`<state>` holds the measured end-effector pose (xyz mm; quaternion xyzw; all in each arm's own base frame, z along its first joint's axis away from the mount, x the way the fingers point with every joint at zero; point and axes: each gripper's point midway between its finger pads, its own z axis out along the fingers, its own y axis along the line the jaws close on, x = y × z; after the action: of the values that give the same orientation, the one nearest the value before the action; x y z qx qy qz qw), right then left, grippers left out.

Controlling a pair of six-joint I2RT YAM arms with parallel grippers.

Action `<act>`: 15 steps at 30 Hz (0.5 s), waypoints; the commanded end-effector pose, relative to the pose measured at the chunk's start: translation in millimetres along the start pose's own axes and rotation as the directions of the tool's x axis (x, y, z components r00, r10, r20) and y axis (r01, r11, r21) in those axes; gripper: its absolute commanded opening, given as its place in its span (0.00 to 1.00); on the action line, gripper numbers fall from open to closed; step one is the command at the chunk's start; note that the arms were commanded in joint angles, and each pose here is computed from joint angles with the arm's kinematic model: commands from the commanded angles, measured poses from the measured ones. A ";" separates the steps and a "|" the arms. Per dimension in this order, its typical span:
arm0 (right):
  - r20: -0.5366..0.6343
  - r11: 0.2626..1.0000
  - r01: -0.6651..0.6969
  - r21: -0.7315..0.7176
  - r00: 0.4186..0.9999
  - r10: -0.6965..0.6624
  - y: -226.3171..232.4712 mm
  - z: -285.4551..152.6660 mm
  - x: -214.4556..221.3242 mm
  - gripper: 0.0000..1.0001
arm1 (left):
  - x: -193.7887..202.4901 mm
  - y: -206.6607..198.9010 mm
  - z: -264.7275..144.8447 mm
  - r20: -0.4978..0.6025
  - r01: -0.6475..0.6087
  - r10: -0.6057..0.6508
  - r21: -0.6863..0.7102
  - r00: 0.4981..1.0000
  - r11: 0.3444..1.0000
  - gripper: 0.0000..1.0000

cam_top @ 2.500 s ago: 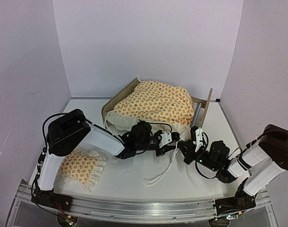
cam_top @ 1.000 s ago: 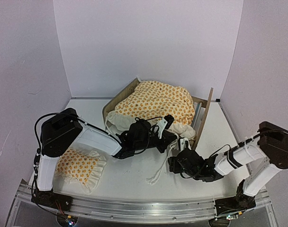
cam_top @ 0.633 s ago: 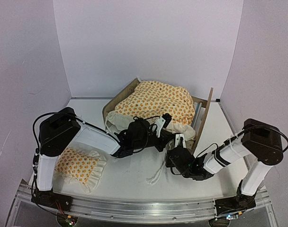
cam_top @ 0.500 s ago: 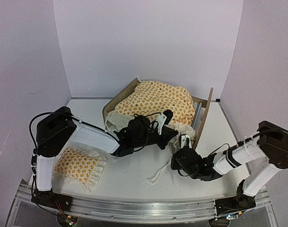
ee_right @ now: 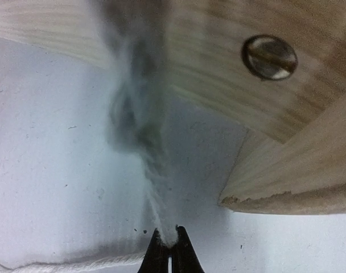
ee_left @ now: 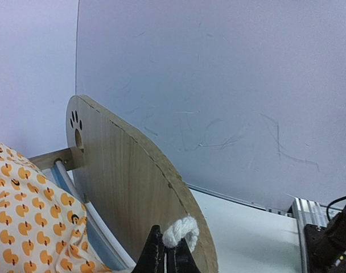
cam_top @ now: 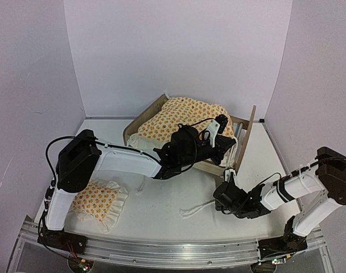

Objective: Set up the pet bed

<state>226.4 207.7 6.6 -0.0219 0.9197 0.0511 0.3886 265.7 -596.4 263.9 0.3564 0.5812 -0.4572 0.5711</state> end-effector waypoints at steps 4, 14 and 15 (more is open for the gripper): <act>-0.097 0.997 0.047 0.063 0.995 -0.041 -14.4 3.2 24.5 0.00 | -116.0 29.2 9.2 0.284 -0.133 0.199 -0.235 0.938 0.963 0.00; -0.173 0.996 0.083 0.043 0.982 -0.074 -12.7 9.5 44.9 0.00 | -154.3 50.0 13.6 0.330 -0.216 0.327 -0.330 0.886 0.919 0.00; -0.176 0.996 0.083 0.044 0.982 -0.075 -13.6 9.5 46.1 0.00 | -154.1 46.8 13.9 0.333 -0.216 0.319 -0.310 0.888 0.926 0.00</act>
<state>229.2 207.8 -2.9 -0.0146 0.9228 0.0352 0.3835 314.6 -617.8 268.6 0.3641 0.5754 -0.3263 0.6556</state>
